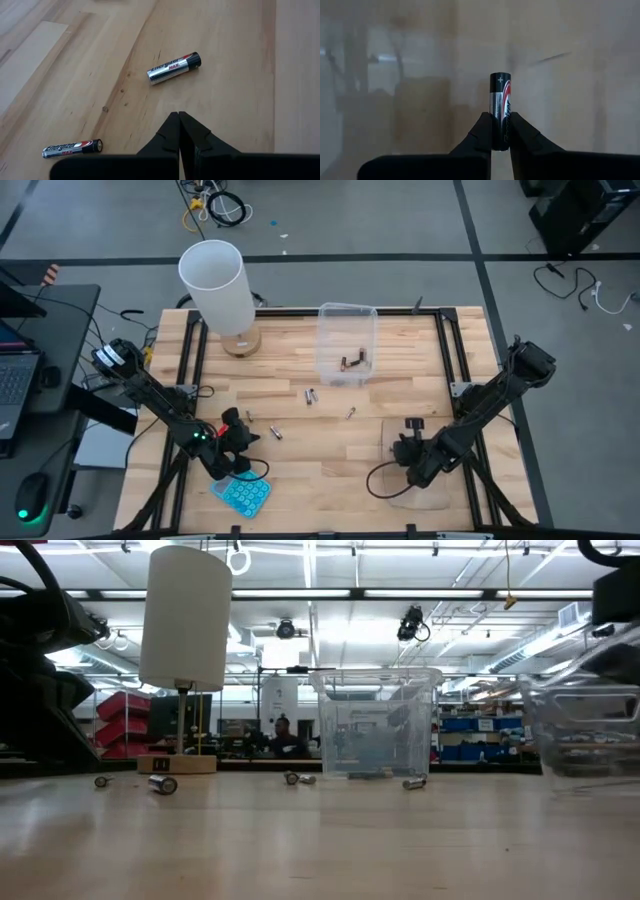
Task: Sort batteries
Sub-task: Put the silver battery into the bottom transparent bin
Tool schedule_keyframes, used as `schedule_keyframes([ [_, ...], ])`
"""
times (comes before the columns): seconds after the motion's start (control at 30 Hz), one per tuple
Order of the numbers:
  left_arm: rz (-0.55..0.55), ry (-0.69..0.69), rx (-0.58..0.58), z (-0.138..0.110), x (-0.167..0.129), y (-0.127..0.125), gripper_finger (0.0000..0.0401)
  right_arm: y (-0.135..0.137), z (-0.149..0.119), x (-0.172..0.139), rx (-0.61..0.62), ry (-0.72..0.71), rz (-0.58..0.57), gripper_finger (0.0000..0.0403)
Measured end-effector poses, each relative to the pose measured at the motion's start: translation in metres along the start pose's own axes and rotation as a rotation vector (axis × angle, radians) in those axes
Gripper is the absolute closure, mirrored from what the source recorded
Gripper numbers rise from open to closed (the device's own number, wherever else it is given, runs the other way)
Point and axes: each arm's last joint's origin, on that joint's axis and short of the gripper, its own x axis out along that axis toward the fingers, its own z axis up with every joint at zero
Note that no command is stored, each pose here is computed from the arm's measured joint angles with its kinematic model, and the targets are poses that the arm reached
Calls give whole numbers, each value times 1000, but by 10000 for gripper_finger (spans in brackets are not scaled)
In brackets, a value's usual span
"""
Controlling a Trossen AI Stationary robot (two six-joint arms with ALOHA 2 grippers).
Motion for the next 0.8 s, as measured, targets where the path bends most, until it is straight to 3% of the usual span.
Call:
schedule_keyframes([
  [0.5,4,-3,1,0,0,0,401,1,2,-3,-25,24,13,375],
  [0.8,5,-3,2,0,0,0,401,-3,-5,-16,-110,183,-36,375],
])
